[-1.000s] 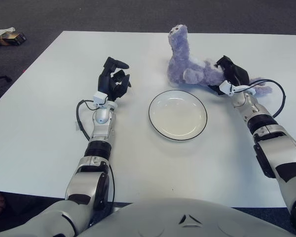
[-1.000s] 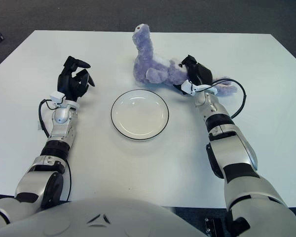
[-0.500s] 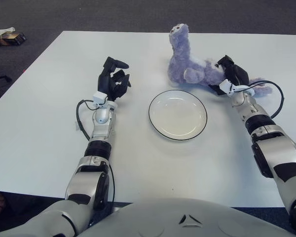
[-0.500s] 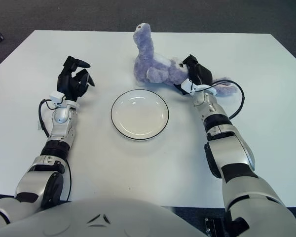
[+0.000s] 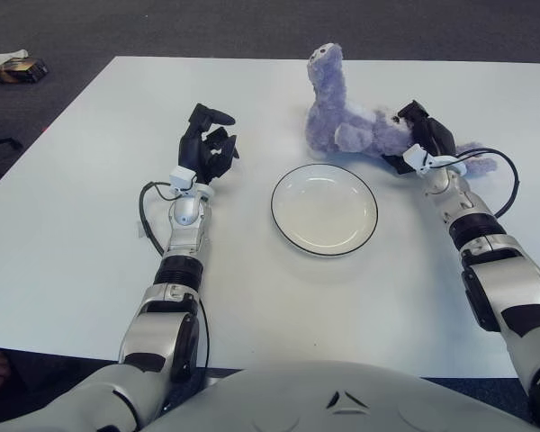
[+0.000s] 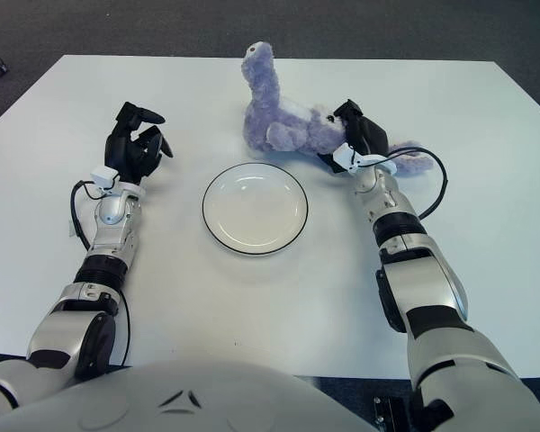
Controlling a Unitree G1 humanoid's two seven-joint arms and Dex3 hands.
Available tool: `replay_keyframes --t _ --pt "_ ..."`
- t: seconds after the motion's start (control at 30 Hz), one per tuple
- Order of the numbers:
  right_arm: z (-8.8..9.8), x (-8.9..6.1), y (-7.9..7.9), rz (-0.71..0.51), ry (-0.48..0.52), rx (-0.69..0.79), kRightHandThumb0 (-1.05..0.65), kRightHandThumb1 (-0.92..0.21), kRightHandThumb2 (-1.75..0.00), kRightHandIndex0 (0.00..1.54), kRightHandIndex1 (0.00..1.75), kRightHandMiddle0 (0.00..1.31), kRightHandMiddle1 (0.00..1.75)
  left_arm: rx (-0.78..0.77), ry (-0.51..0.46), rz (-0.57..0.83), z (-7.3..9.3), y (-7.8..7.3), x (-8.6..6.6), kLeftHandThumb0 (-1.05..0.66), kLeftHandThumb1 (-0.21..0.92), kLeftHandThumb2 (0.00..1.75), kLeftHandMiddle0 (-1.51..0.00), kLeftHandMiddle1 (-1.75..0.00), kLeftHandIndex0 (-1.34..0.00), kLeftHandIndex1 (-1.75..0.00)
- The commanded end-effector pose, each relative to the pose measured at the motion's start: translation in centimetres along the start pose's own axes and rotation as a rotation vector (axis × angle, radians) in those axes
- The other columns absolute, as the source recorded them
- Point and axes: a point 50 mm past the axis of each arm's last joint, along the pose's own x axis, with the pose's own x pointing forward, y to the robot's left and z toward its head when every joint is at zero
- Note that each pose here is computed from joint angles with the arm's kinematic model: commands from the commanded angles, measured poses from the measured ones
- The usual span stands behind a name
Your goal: Put the doll into the plate.
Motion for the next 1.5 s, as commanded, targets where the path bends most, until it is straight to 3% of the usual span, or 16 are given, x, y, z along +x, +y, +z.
replay_keyframes --t 0.0,0.63,0.73,1.47 --pt "0.1 0.1 -0.8 -0.024 -0.003 0.014 0.0 -0.36 -1.25 0.59 1.67 0.38 1.75 0.011 0.175 0.016 -3.3 0.3 -4.3 -0.36 0.92 0.29 -0.92 -1.75 -0.44 -1.5" --pt "2.3 0.6 -2.7 -0.074 -0.073 0.041 0.0 -0.38 -1.23 0.57 1.67 0.37 1.75 0.014 0.177 0.015 -3.3 0.2 -4.3 -0.36 0.92 0.3 -0.92 -1.75 -0.44 -1.5" --pt "2.9 0.5 -3.0 -0.097 -0.119 0.043 0.0 -0.38 -1.23 0.57 1.67 0.37 1.75 0.013 0.179 0.015 -3.3 0.2 -4.3 -0.36 0.92 0.3 -0.92 -1.75 -0.44 -1.5" --pt "4.9 -0.1 -3.7 -0.125 -0.241 0.03 0.0 -0.37 -1.23 0.6 1.63 0.37 1.75 0.011 0.185 0.016 -3.4 0.1 -4.2 -0.36 0.92 0.3 -0.91 -1.75 -0.44 -1.51"
